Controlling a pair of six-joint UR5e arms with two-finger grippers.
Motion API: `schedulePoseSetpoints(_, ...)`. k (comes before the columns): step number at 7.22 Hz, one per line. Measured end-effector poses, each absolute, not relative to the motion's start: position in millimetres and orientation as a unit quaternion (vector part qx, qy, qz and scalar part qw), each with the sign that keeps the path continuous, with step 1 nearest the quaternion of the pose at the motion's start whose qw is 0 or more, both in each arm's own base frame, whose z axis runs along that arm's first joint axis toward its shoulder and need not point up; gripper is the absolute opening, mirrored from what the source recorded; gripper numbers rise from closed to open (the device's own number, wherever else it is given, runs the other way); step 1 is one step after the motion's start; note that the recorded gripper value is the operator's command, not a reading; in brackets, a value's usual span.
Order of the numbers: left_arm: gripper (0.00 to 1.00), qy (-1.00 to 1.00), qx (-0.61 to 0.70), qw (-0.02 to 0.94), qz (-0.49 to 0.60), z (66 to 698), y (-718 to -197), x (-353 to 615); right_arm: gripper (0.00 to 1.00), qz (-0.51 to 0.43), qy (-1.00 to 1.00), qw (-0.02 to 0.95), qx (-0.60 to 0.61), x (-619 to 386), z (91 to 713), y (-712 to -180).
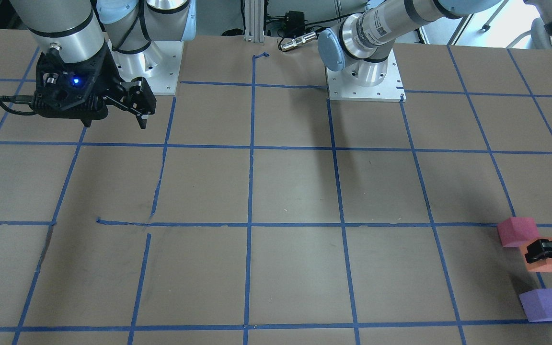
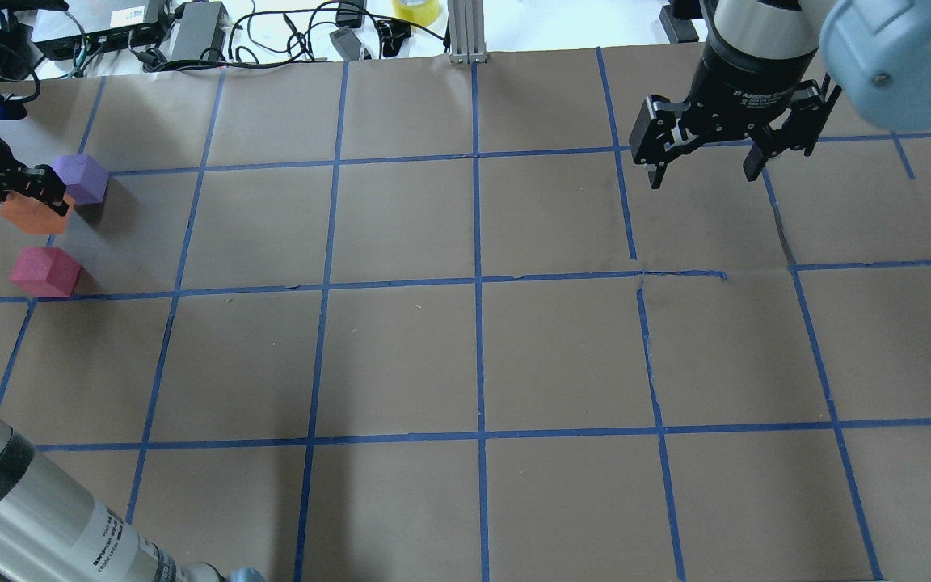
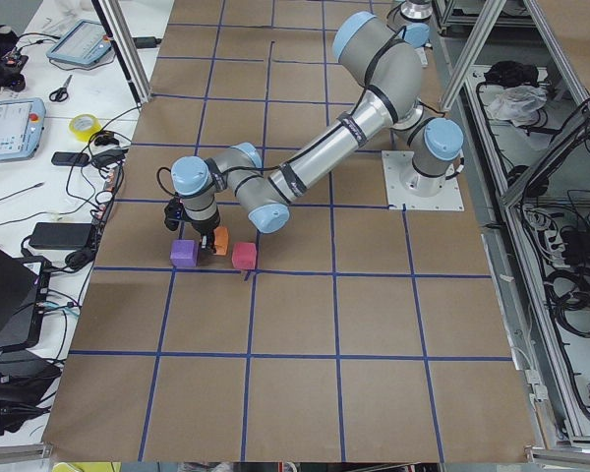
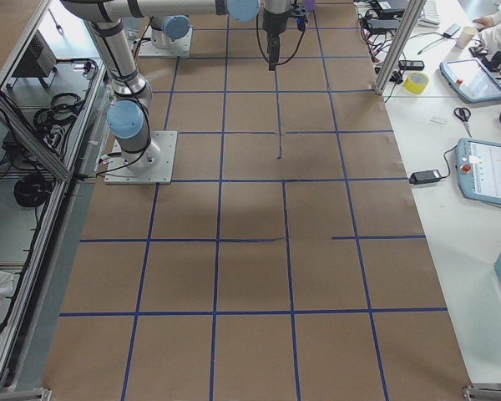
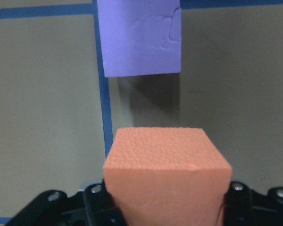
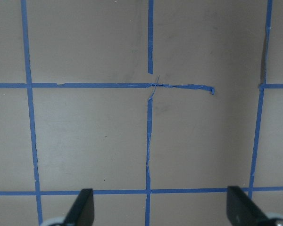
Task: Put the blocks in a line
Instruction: 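Carry the orange cube with the left gripper between the purple and pink cubes, then lower the orange cube into the gap and adjust it against the purple cube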
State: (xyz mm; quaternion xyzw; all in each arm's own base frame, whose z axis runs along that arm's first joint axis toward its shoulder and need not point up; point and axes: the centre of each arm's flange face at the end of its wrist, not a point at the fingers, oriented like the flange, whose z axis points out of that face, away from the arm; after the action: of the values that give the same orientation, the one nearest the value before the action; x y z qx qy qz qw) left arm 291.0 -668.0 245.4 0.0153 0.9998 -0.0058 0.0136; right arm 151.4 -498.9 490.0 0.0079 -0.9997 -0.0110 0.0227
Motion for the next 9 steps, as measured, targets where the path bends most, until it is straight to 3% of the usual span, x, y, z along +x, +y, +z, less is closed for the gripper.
schedulePoseSetpoints(9, 0.0, 1.0, 0.011, 0.008, 0.011, 193, -675, 298, 1.0, -0.006, -1.0, 0.022, 0.008, 153, 492, -499)
